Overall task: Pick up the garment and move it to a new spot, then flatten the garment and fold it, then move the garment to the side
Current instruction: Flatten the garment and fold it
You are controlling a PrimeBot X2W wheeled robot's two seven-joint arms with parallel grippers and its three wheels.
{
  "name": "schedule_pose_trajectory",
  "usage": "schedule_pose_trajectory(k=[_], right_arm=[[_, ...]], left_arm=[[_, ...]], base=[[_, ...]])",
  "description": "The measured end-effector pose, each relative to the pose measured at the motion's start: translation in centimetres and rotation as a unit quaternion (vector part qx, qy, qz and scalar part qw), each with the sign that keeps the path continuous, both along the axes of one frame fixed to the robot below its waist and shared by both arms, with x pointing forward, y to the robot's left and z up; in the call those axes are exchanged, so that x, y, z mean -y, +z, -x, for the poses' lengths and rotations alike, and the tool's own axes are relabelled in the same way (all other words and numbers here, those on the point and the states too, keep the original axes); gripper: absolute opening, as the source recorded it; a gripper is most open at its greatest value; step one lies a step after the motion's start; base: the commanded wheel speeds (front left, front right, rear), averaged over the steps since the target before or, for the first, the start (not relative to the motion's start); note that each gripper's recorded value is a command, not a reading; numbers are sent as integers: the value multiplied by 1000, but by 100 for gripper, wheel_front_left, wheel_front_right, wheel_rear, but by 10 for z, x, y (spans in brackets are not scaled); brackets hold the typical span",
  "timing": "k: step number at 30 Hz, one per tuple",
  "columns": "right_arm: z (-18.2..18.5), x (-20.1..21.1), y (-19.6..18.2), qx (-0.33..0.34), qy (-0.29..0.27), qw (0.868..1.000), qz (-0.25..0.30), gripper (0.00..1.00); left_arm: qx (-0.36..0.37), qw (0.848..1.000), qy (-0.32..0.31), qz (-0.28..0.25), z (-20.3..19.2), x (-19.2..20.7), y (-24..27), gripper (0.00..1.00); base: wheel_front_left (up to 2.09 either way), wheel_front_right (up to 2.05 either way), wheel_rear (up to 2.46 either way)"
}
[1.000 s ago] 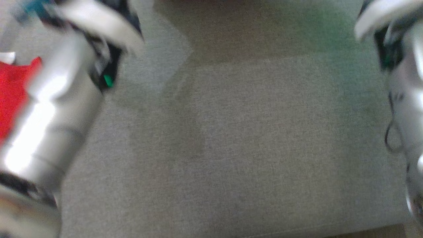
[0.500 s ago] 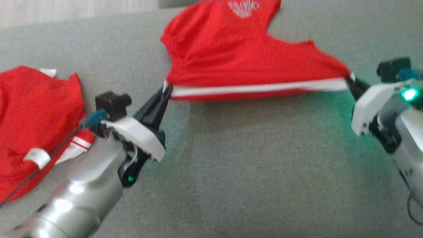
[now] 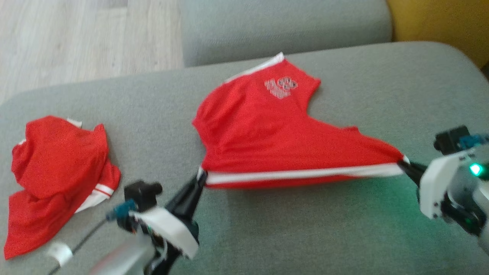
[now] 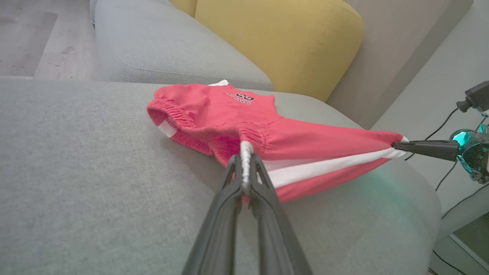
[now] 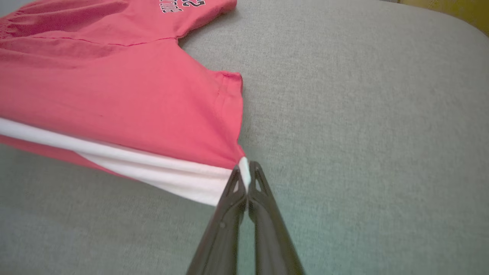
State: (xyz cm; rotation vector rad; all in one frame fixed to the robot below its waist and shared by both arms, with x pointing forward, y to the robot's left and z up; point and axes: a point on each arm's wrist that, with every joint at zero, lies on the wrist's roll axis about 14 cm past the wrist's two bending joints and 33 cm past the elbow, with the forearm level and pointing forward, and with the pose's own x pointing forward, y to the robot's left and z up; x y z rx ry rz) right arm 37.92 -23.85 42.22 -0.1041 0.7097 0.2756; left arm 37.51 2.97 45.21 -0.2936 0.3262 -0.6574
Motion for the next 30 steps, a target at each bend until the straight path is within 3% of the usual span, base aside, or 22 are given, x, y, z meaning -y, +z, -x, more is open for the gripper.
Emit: schedule_pose_trajectory(k=[7,11,21,30], right_arm=[[44,20,1,-26,-16,999,-19,0],[48,25,6,-19,-24,999,-29,0],[9,19,35,48,-9,999,-15,0],[-71,-7,61,98,27,995,16,0]], left_arm=[[2,1000,-20,16,40,16,3,0],[5,1000,-22,17,47,18,6,0],[16,1000,-5,23,27,13,14,0],[29,1000,12,-1,-24,0,17,0]], base=[[0,0,0],[0,0,0],[0,0,0],[0,0,0]])
